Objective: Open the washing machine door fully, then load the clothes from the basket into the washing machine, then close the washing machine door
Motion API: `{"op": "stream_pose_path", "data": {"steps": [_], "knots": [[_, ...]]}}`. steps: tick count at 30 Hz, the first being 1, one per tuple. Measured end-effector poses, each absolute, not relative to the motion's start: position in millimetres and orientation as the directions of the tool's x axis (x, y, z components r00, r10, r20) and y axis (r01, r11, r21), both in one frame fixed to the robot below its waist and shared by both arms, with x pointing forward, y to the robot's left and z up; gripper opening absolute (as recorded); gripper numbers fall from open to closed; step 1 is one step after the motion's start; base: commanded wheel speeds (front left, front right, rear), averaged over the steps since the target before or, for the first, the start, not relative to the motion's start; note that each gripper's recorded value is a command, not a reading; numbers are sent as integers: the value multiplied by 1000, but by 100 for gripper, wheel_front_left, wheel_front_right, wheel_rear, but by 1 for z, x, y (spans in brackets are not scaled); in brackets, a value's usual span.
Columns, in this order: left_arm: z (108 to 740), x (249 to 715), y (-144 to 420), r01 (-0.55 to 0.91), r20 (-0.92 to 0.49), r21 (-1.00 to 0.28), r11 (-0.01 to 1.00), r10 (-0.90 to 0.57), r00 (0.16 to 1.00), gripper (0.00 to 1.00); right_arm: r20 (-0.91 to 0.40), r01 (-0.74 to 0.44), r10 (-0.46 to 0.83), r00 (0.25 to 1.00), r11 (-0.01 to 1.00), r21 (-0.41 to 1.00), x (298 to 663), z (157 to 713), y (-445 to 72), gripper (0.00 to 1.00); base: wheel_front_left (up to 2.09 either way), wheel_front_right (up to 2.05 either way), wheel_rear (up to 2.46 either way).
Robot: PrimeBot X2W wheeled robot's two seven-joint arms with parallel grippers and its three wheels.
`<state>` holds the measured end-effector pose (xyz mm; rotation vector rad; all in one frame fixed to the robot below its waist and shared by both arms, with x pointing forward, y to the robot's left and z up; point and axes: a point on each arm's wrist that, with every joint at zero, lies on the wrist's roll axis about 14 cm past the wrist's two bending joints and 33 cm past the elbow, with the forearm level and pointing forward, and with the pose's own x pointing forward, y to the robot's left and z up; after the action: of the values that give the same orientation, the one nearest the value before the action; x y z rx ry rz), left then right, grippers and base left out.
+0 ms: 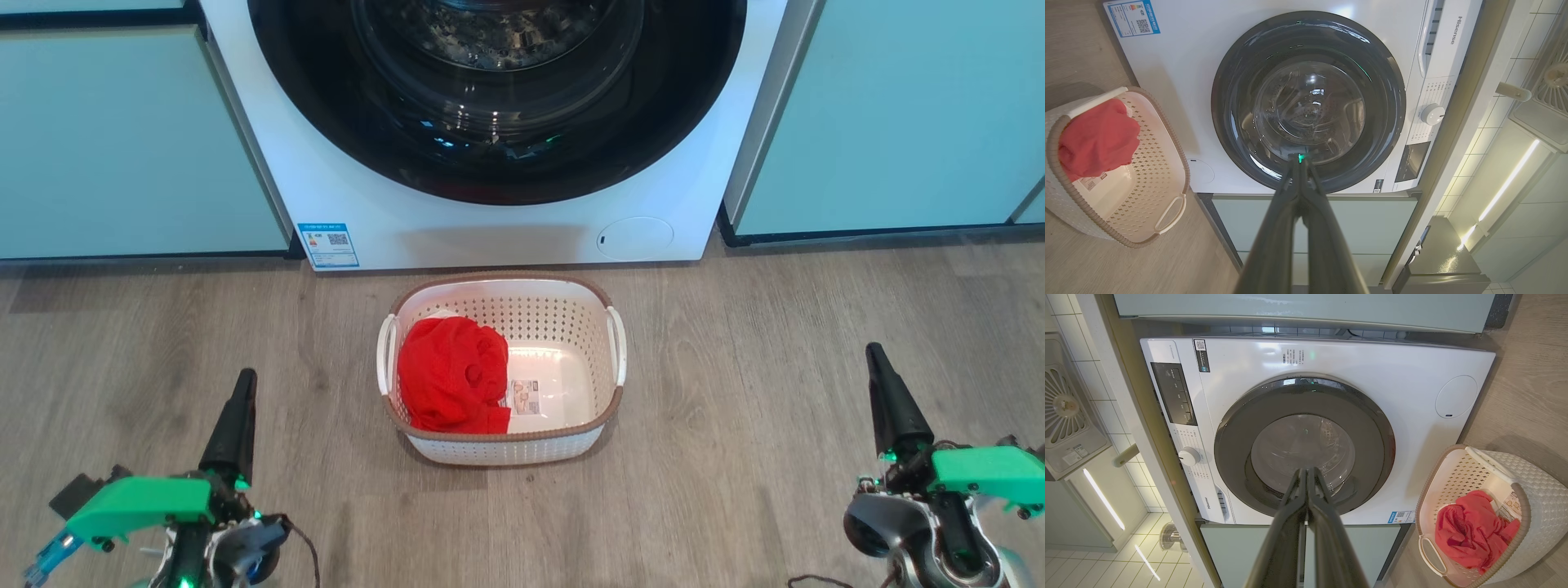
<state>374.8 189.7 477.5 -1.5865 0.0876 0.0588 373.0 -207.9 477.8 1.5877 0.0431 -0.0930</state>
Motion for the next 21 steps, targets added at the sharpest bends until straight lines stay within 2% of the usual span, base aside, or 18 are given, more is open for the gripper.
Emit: {"op": "stream_pose_path", "data": {"steps": [17,18,21], "knots": [[478,375,190,-93,-93,-996,-16,-19,996,0,-87,86,-31,996,-19,996,373,478,-208,0,0,0,0],[478,375,190,-93,-93,-996,-16,-19,996,100,-87,86,-31,996,-19,996,373,478,-208,100,0,0,0],[458,366,188,-154,-153,-988,-24,-19,988,100,-148,147,-29,989,-29,989,364,458,-206,100,0,0,0]]}}
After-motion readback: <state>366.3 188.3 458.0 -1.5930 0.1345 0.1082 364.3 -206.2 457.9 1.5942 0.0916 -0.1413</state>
